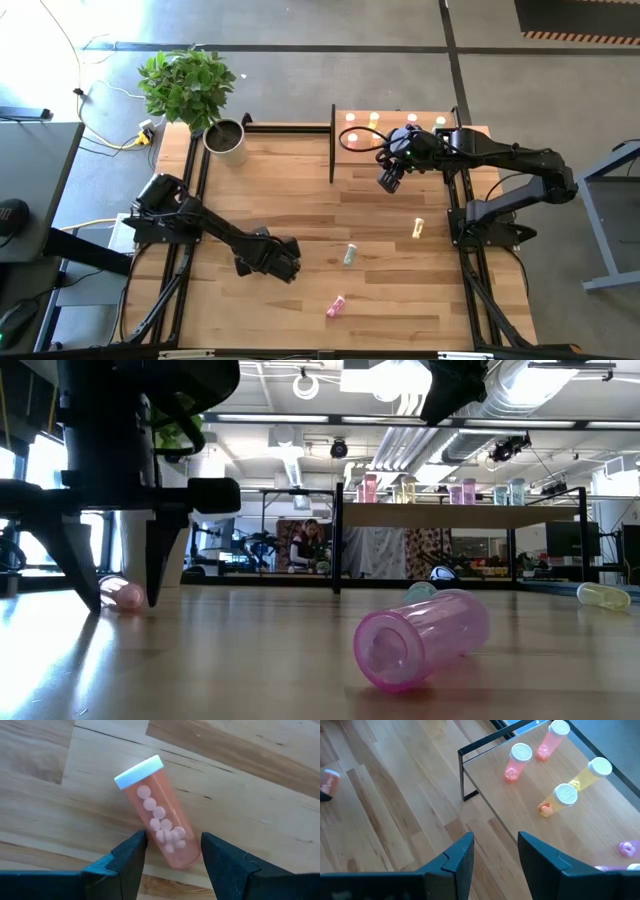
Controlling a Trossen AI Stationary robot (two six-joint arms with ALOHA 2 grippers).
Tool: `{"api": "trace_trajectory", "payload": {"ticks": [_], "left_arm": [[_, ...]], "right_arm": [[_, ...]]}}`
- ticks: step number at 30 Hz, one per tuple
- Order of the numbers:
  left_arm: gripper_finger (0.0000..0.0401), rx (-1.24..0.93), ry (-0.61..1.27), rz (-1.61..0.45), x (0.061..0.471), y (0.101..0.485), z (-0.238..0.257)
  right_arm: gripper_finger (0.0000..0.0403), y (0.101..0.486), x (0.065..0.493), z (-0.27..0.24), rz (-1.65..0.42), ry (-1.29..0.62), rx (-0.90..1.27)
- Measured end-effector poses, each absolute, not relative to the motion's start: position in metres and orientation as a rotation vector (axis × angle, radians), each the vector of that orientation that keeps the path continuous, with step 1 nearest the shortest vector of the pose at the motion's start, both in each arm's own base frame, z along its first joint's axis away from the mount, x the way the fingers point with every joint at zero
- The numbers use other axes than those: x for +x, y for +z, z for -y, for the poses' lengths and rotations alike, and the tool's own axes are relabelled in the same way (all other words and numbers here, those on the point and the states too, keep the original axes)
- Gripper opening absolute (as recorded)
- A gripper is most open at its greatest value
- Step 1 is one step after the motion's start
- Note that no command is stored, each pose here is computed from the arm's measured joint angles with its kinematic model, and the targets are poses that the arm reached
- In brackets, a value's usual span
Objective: Pick and place medicine bottles onto shelf by color
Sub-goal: Put the pink medicine bottle aligned with the other pink medicine bottles on the shelf
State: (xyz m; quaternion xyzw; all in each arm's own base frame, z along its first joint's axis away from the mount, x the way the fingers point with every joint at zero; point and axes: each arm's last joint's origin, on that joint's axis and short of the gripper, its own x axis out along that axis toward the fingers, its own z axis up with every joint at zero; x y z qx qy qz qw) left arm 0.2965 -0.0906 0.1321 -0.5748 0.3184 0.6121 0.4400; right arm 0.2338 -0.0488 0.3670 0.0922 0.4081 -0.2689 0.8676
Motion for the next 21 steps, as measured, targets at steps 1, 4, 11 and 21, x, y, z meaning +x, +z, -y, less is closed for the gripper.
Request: {"api": "trace_trajectory", "payload": {"ticks": [1, 4, 11, 21], "left_arm": [[0.0184, -1.425, 1.523, -0.796, 0.2968, 0.1306, 0.0908], [0.0184, -1.407, 1.536, -0.81, 0.2952, 0.1302, 0.0905], [0.0184, -1.391, 1.563, -0.832, 0.2926, 0.13, 0.0901], [0.0184, -1.387, 1.574, -0.87, 0.2908, 0.1292, 0.0903]], "right_arm": [[0.0142, 0.367, 0.2337, 0.0488, -0.855, -0.563, 0.193], [0.0142, 0.3666, 0.2338, 0.0486, -0.859, -0.554, 0.197], [0.0142, 0.3666, 0.2341, 0.0481, -0.859, -0.54, 0.205], [0.0142, 0.3666, 0.2341, 0.0481, -0.866, -0.529, 0.183]]}}
